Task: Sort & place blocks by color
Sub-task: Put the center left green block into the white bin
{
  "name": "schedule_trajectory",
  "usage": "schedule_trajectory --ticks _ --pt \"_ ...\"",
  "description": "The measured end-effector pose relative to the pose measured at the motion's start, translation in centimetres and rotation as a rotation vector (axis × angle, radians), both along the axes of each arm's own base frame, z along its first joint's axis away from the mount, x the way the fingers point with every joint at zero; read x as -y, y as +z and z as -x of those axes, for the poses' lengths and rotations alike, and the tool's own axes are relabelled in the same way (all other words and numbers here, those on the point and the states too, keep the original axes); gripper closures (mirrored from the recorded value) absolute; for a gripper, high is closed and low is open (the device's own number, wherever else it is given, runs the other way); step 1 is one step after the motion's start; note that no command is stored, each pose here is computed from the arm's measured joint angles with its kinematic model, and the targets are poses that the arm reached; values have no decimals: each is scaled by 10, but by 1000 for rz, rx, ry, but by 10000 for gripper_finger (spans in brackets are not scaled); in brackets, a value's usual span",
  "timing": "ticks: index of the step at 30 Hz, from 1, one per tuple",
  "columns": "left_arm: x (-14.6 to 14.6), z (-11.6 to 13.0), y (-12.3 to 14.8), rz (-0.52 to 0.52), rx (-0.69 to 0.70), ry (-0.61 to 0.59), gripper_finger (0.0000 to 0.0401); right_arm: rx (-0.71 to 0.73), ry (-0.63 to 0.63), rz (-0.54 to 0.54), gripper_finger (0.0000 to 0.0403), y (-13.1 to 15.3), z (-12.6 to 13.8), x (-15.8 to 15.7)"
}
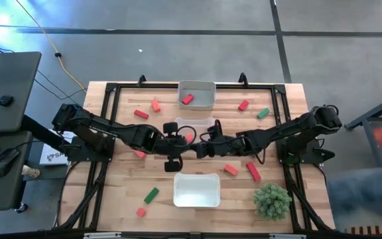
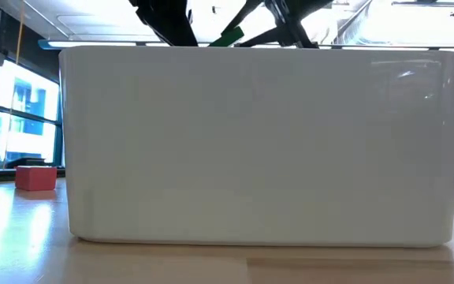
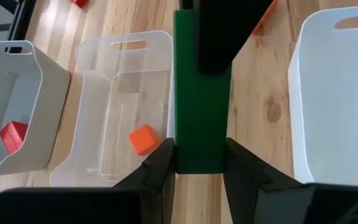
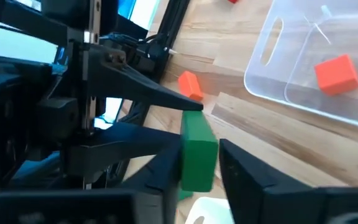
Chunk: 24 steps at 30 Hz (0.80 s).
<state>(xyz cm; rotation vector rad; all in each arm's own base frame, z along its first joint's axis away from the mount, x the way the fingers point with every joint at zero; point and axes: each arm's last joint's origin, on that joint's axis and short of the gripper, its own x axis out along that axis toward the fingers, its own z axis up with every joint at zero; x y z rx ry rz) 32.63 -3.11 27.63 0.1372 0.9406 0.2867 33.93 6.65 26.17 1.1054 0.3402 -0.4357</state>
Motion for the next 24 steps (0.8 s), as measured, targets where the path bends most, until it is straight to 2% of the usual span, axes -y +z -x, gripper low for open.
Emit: schedule_trajectory --ticks 5,15,20,24 --pt "0 0 0 -10 0 7 318 -6 25 30 367 1 -1 3" --pt "-5 -1 -1 37 4 28 282 -41 148 110 353 -1 -1 7" --pt "-8 0 -2 108 5 75 279 -73 210 140 366 -3 0 6" --pt "-9 2 -2 111 -5 86 279 -128 233 145 367 -9 2 5"
